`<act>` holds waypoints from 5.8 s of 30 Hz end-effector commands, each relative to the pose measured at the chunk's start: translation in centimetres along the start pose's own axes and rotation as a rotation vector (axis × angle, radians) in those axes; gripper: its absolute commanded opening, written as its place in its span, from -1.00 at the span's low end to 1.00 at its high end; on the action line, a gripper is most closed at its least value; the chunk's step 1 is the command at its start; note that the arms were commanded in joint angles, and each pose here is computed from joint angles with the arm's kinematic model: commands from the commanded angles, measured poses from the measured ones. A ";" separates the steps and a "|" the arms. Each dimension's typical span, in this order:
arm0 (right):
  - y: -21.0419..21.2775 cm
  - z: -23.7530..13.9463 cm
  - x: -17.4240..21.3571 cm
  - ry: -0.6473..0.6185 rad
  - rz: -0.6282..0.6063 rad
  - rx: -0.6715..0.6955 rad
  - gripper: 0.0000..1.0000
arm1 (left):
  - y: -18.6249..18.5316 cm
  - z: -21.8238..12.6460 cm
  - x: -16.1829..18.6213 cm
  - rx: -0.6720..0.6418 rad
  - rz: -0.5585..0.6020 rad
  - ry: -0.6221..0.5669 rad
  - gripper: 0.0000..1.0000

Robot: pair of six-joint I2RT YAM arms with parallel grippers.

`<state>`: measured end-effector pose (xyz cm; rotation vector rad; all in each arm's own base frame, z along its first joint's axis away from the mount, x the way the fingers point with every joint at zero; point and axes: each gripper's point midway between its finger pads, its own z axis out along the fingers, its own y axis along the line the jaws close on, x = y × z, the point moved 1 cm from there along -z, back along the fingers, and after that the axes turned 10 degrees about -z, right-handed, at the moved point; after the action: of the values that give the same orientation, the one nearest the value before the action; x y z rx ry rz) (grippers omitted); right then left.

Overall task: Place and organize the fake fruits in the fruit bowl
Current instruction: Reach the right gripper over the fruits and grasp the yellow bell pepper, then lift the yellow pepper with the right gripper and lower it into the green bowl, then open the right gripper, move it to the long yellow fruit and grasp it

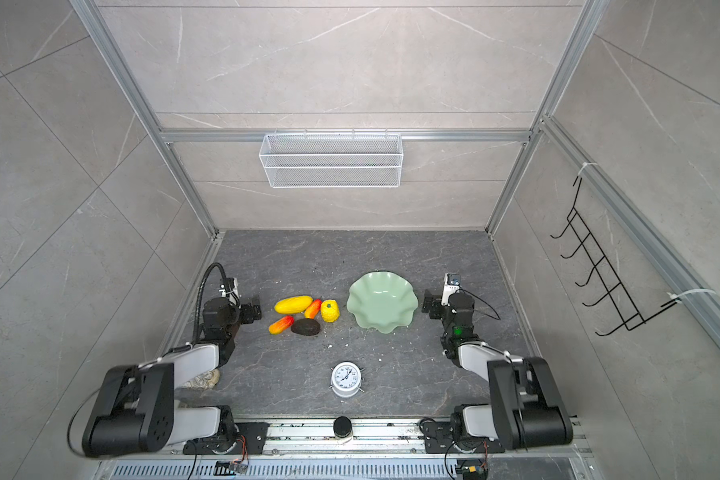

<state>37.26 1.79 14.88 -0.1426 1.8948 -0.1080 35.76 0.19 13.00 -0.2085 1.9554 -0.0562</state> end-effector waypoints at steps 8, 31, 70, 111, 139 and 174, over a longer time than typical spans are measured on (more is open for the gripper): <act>15.2 -3.8 -11.2 0.042 -0.227 -0.503 0.99 | -6.9 -13.8 -11.3 0.252 -0.030 0.071 1.00; 33.9 -2.7 -3.6 0.463 -0.637 -0.821 0.94 | -7.3 -15.8 -5.4 0.360 0.174 0.299 1.00; 36.2 -0.5 -1.6 0.495 -0.642 -0.896 -0.24 | -7.0 -16.9 -5.6 0.360 0.159 0.242 1.00; 21.4 5.5 -1.1 0.525 -0.351 -0.559 -0.46 | -7.2 -16.3 -5.0 0.369 0.156 0.272 1.00; 20.8 5.3 -0.1 0.548 -0.359 -0.533 0.46 | -6.8 -16.0 -5.0 0.345 0.163 0.267 1.00; 39.6 3.2 -8.3 0.329 -0.638 -0.929 1.00 | -6.3 -15.9 -5.7 0.358 0.117 0.261 1.00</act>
<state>41.56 41.33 15.90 -1.3662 2.0269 0.3371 23.92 -5.70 23.51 0.1326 2.2370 -0.3429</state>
